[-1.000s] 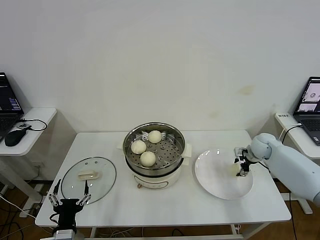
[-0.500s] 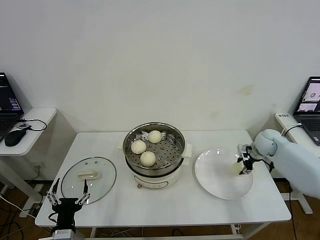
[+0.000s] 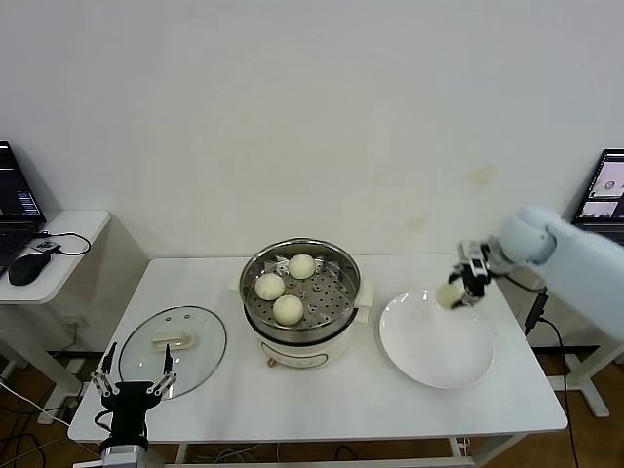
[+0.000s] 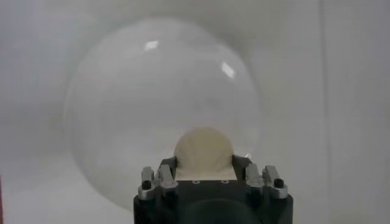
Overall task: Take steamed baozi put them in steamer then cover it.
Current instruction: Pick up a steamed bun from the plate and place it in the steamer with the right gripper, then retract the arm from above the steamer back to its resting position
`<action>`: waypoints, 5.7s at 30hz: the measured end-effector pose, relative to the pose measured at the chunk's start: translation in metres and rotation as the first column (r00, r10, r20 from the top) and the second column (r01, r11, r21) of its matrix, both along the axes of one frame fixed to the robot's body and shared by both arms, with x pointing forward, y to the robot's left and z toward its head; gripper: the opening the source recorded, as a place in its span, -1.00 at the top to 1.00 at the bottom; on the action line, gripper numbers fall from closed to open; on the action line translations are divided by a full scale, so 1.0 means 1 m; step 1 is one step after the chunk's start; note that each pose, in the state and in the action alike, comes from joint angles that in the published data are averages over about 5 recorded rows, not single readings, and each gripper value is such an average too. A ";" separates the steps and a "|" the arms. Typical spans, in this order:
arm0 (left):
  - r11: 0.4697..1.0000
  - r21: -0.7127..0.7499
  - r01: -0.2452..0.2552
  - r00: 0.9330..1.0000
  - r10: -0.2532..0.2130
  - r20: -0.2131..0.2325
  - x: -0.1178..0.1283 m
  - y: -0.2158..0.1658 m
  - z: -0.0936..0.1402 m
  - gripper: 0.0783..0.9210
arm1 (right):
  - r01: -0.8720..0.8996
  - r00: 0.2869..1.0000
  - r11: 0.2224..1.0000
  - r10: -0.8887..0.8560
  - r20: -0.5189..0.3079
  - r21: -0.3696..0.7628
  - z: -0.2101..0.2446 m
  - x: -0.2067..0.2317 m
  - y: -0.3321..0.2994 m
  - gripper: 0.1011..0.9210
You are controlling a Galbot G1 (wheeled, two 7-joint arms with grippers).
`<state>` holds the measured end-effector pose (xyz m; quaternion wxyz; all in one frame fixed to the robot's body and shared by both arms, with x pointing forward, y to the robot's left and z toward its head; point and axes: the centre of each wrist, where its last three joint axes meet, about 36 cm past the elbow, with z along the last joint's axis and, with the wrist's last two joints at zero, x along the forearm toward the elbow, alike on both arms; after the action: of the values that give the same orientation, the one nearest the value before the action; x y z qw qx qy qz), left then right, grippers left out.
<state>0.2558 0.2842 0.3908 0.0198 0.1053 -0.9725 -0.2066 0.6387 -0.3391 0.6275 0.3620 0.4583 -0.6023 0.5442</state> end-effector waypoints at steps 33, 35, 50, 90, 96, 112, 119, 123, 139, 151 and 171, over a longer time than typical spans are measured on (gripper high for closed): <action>1.000 -0.019 -0.021 1.000 0.022 0.021 0.008 0.004 0.002 -0.77 | -0.147 0.986 0.986 0.152 -0.064 0.076 0.017 0.040 0.248 -0.20; 1.000 -0.020 -0.021 1.000 0.021 0.020 0.008 0.004 0.002 -0.77 | -0.138 0.987 0.988 0.142 -0.071 0.070 0.008 0.041 0.250 -0.20; 0.999 -0.024 -0.021 1.000 0.022 0.018 0.008 0.002 0.001 -0.77 | -0.090 0.990 0.995 0.095 -0.103 0.045 -0.037 0.042 0.256 -0.22; 1.000 0.001 -0.005 1.000 0.005 0.013 0.007 0.004 -0.011 -0.77 | -0.006 0.887 0.568 -0.377 0.267 0.823 -0.076 -0.080 0.085 -0.76; 1.000 0.027 0.003 1.000 -0.003 0.005 0.008 0.005 -0.018 -0.77 | -0.057 0.802 0.348 -0.542 0.251 0.936 -0.130 -0.121 0.061 -0.76; 0.797 0.592 0.121 0.990 -0.056 -0.128 0.007 0.047 -0.051 -0.77 | 0.089 0.442 0.040 -0.897 -0.004 0.995 -0.249 -0.283 -0.019 -0.76; 0.591 0.777 0.215 0.974 -0.071 -0.216 0.018 0.068 -0.073 -0.77 | 0.137 0.322 0.015 -0.946 -0.030 0.990 -0.272 -0.329 -0.034 -0.76; 0.507 0.825 0.252 0.965 -0.071 -0.252 0.032 0.080 -0.085 -0.77 | 0.152 0.279 0.009 -0.960 -0.035 0.988 -0.278 -0.348 -0.038 -0.76; 0.362 0.886 0.290 0.955 -0.053 -0.291 0.098 0.109 -0.112 -0.77 | 0.213 0.199 0.000 -0.979 -0.043 0.977 -0.294 -0.396 -0.045 -0.76; 0.343 0.886 0.311 0.947 -0.032 -0.320 0.135 0.119 -0.126 -0.77 | 0.246 0.183 0.004 -0.982 -0.043 0.969 -0.300 -0.410 -0.051 -0.76; 0.337 0.889 0.310 0.946 -0.019 -0.323 0.167 0.125 -0.123 -0.77 | 0.284 0.196 0.006 -0.979 -0.052 0.959 -0.313 -0.418 -0.046 -0.76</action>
<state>0.4229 0.4096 0.2676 0.0600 -0.0296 -0.6763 -0.7336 0.2208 -0.3850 0.3141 0.0647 -0.0592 -0.9959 0.0227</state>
